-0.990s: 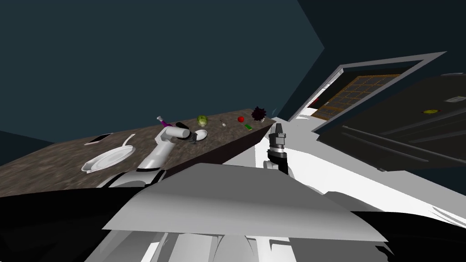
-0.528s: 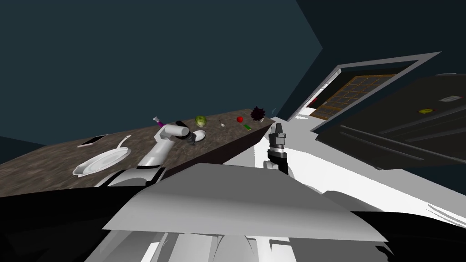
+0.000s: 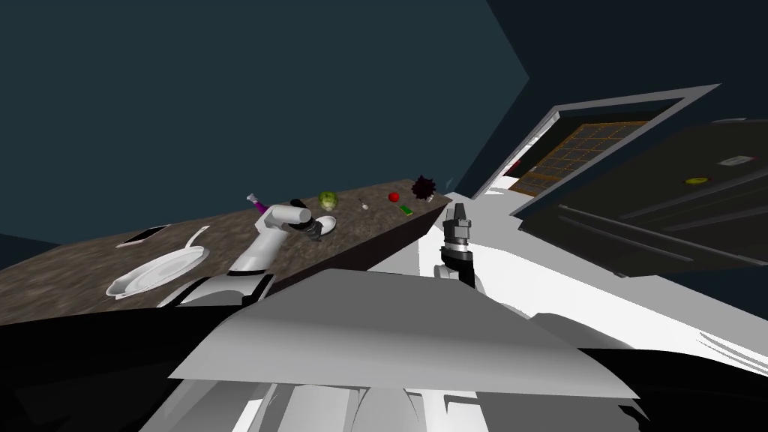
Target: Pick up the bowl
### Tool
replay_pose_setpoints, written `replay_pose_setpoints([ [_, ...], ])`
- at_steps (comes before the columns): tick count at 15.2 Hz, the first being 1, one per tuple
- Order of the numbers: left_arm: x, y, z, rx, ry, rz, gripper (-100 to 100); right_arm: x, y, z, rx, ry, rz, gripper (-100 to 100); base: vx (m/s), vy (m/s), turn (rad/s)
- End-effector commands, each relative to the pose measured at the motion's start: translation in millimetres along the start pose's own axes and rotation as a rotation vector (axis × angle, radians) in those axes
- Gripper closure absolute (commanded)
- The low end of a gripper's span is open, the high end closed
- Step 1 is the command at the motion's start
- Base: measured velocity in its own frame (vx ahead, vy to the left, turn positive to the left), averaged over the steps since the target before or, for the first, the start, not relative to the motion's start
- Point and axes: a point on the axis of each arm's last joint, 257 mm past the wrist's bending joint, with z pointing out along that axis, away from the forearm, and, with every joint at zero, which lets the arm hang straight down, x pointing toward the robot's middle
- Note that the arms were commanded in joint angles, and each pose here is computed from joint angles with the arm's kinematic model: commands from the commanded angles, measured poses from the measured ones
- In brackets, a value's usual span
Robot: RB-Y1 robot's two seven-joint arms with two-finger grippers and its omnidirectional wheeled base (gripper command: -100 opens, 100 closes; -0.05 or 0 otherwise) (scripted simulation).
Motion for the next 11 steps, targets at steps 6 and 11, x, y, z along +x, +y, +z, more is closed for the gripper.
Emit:
replay_pose_setpoints([
  [6,-1.3,0.6,9.3,0.004,0.001,-0.002,100,0.0,0.0,0.0,0.000,0.000,0.000,0,-0.001,0.006,-0.010],
  [11,0.3,-1.7,-7.5,0.003,0.000,0.004,100,0.0,0.0,0.0,0.000,0.000,0.000,0,0.001,-0.006,0.020],
])
